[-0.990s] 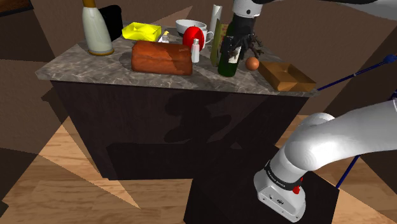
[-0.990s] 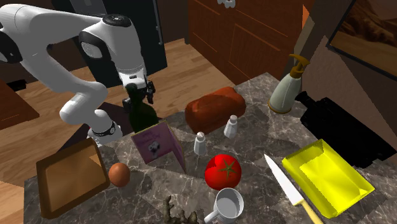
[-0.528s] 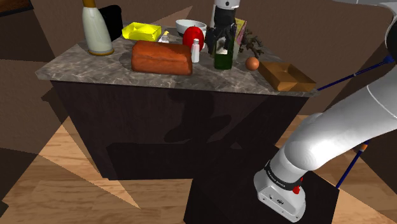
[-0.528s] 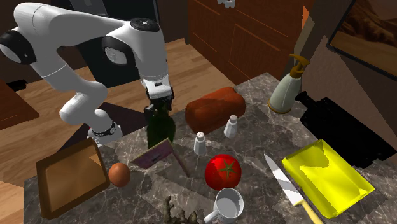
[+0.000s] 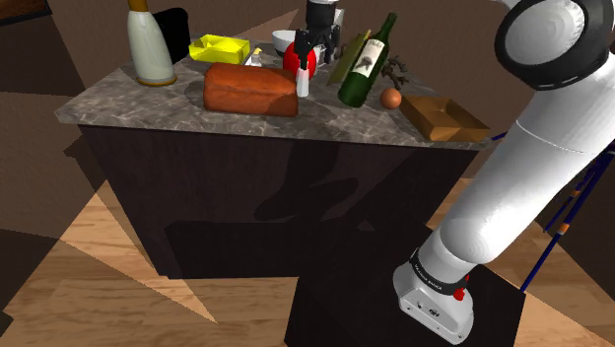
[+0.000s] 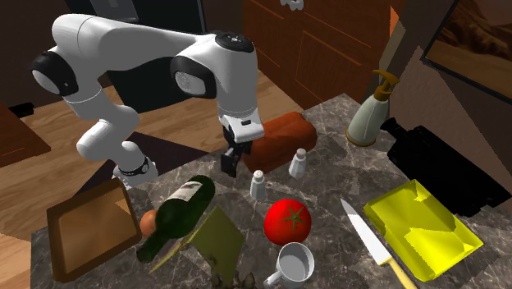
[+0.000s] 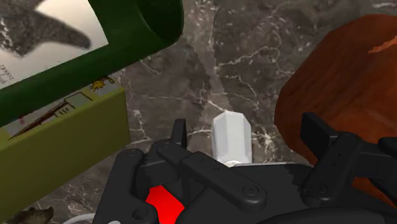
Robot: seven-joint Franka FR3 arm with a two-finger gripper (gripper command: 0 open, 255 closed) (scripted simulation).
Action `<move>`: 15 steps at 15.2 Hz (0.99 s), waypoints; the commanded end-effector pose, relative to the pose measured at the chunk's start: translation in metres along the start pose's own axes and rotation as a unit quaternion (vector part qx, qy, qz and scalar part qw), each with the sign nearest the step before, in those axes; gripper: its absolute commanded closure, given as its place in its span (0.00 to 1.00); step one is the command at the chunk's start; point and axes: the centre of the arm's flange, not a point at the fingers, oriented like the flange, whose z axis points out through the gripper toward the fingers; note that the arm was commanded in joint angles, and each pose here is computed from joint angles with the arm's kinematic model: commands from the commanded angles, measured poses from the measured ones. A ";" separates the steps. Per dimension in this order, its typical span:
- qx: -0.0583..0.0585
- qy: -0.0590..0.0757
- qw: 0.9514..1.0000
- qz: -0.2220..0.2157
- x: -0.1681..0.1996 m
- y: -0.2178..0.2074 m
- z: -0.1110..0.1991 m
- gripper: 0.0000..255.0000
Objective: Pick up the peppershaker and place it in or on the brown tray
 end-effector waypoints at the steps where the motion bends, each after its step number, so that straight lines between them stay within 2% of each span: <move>1: -0.001 0.000 1.000 -0.001 0.026 -0.001 -0.001 0.00; 4: -0.003 -0.001 1.000 -0.003 0.064 0.000 -0.001 0.00; 11: -0.003 -0.001 1.000 -0.003 0.064 0.001 0.035 0.00; 15: -0.003 -0.001 1.000 -0.003 0.064 0.001 0.038 0.00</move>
